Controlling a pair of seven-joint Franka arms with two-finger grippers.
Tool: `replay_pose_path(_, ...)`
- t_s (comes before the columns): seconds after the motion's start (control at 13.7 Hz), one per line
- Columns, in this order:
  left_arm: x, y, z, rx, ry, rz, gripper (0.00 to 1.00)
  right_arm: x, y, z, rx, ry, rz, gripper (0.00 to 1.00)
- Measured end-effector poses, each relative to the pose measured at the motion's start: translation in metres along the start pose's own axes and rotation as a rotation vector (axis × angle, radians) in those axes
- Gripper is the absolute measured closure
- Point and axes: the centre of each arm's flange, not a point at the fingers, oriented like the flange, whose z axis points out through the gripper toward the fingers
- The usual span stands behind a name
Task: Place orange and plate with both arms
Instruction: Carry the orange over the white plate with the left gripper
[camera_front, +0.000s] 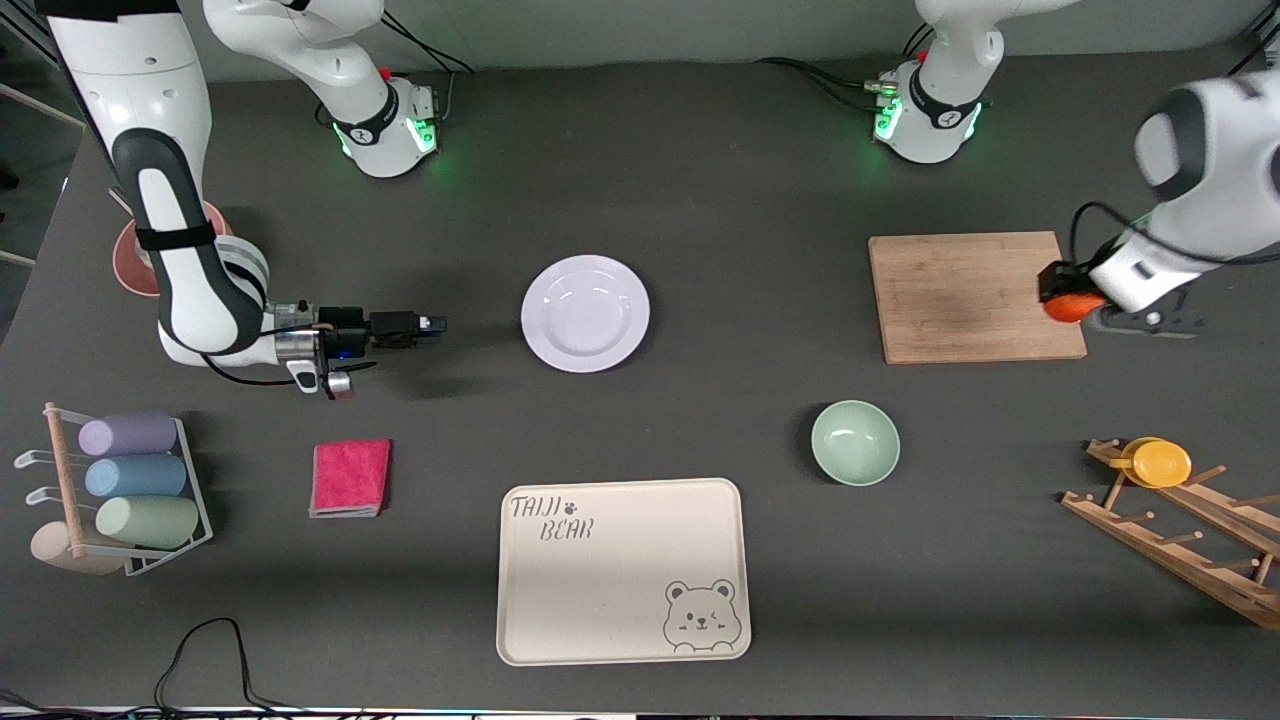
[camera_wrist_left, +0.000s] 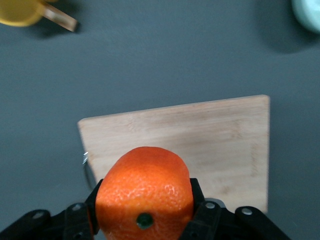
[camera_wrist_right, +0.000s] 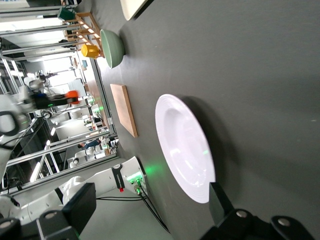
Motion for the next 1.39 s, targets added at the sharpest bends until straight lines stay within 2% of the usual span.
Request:
replay_pose_path(0.22,0.004,0.009,-0.050,0.004,0.009,-0.051,0.32,0.006,0.009,-0.004,-0.012,0.012,0.012,0.00)
replay_pose_path(0.37,0.014,0.055,-0.059,0.016,0.010,-0.091,0.32,0.012,0.008,-0.006,-0.031,0.028,0.004,0.00)
replay_pose_path(0.51,0.019,0.139,-0.064,0.019,0.018,-0.136,0.32,0.020,0.003,-0.005,-0.044,0.032,-0.008,0.00)
replay_pose_path(0.81,0.003,0.300,-0.063,0.018,0.031,-0.188,0.32,0.033,-0.003,0.008,-0.066,0.015,-0.014,0.00)
replay_pose_path(1.1,-0.010,0.459,-0.062,-0.063,0.058,-0.240,0.32,0.036,0.006,0.015,-0.086,0.011,-0.002,0.00)
replay_pose_path(1.39,-0.029,0.606,-0.015,-0.052,0.072,-0.278,0.32,0.036,0.015,0.020,-0.093,0.003,0.007,0.00)
